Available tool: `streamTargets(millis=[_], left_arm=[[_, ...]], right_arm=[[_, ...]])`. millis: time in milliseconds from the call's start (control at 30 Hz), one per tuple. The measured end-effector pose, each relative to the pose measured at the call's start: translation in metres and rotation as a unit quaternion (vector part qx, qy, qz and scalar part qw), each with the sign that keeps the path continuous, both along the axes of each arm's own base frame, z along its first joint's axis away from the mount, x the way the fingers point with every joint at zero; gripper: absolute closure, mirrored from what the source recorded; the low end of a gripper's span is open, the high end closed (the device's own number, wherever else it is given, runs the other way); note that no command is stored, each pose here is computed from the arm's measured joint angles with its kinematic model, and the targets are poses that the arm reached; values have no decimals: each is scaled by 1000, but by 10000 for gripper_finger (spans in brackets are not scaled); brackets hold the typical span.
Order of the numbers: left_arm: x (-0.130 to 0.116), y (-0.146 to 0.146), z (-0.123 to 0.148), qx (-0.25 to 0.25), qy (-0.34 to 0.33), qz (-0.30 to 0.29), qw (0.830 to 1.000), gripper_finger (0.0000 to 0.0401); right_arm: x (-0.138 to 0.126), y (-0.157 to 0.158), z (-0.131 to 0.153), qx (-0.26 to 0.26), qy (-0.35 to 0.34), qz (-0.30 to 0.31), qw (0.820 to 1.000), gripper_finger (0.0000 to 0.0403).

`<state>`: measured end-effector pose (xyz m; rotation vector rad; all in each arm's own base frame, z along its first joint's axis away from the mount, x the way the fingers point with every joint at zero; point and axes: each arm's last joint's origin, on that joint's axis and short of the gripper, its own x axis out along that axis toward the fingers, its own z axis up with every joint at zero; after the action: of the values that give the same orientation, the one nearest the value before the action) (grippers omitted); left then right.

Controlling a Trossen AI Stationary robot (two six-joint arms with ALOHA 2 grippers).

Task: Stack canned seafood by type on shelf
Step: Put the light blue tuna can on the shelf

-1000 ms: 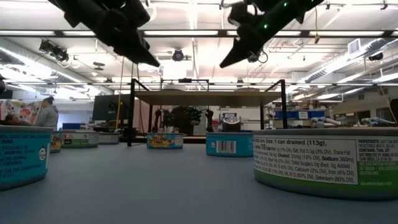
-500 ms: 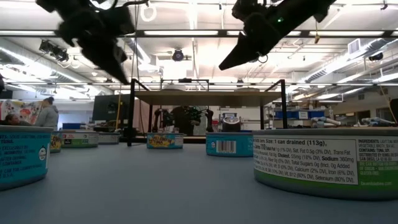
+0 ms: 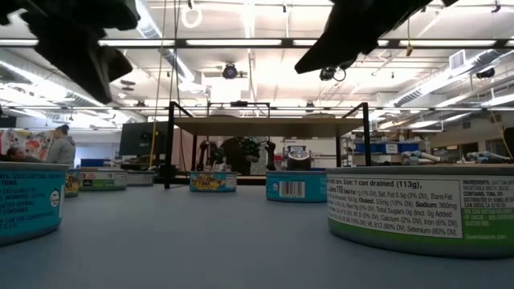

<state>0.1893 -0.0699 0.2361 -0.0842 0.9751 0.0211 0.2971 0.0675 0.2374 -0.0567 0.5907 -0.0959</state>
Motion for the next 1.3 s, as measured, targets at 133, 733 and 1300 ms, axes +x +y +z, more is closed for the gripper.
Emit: streamTargets(millis=[133,733,1300], left_arm=[[-6,-11,-1,1,8,-28,1000,390],[-23,-43,-28,-26,123,62,990,369],[-13,-49,-62,72,189,72,977,289]], right_arm=[[-4,16,0,15,0,17,1000,398],[-11,31,-2,8,8,20,1000,395],[-11,31,-2,-29,12,36,999,394]])
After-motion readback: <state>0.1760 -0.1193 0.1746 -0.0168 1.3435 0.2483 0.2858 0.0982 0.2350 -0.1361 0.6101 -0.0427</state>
